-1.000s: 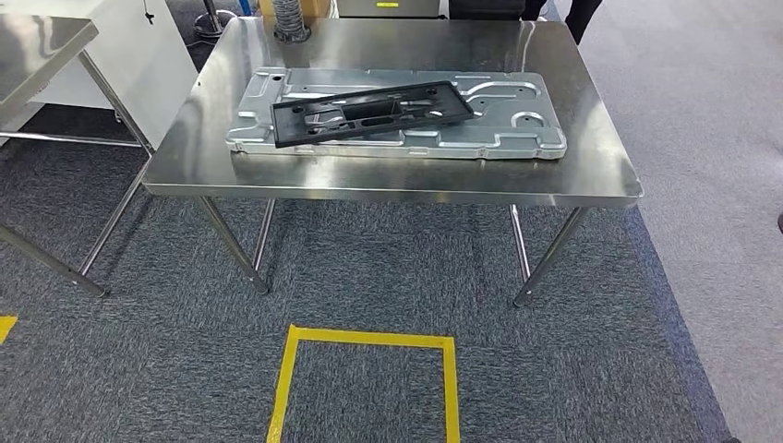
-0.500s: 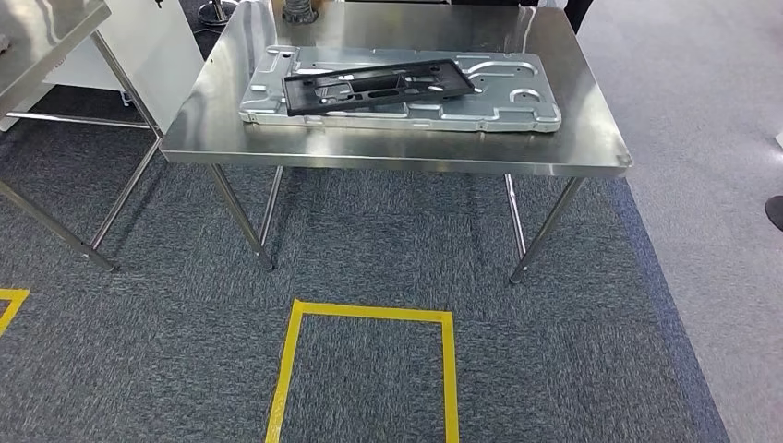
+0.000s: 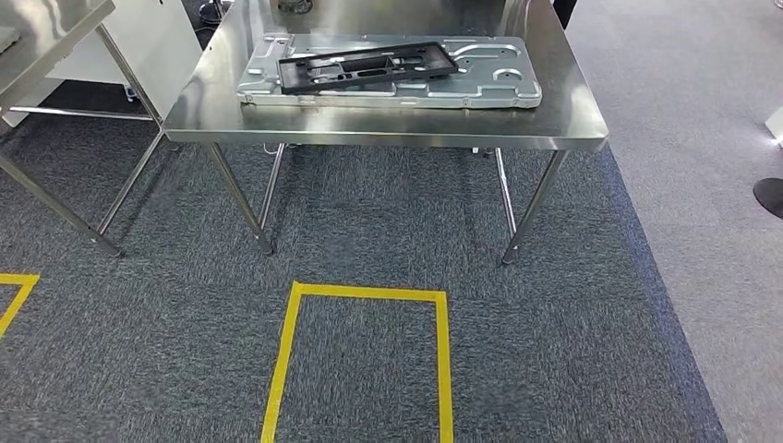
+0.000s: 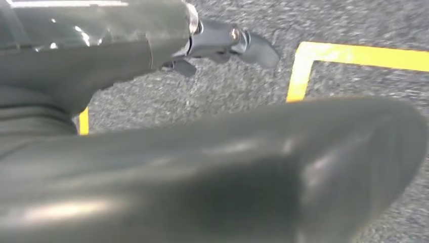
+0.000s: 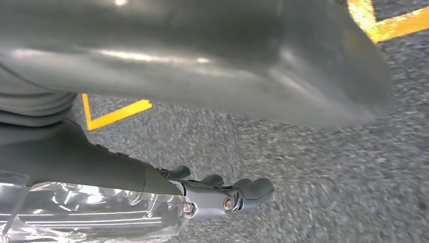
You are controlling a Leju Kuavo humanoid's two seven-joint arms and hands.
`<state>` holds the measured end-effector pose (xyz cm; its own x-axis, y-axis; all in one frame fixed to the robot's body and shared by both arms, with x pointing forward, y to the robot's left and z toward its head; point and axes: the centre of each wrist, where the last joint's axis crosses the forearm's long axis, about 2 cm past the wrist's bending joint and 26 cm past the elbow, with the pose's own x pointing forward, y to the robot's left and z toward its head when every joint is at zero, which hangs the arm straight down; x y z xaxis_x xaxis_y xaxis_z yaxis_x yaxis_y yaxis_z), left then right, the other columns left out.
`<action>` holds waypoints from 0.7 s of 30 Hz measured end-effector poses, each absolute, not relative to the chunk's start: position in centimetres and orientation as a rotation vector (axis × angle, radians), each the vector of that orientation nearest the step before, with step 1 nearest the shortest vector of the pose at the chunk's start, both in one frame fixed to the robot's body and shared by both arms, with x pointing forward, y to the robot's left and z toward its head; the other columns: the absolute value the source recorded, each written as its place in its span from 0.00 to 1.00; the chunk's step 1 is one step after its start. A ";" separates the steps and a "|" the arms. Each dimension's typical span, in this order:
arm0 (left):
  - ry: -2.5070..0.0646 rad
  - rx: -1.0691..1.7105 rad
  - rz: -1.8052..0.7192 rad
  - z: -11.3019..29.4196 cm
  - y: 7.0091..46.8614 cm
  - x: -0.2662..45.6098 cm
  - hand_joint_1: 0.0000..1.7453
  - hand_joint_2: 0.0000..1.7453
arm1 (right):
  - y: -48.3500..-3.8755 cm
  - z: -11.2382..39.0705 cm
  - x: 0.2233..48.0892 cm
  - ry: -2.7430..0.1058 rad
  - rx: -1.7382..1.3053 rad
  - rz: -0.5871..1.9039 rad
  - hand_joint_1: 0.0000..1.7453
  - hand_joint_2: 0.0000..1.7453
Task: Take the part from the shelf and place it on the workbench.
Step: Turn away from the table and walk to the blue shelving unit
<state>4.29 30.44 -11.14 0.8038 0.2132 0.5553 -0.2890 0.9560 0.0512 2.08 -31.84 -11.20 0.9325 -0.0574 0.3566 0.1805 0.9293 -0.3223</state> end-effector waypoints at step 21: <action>-0.466 0.137 0.309 -11.2 30.3 4.1 0.00 1.00 | -31.4 -11.2 2.0 -0.230 -0.335 -0.128 0.00 0.75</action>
<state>4.12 30.27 -11.16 0.8478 0.2611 0.4615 -0.3234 0.9444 0.0598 1.96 -31.38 -11.25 0.9658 -0.0866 0.2443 0.1624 0.9367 -0.3102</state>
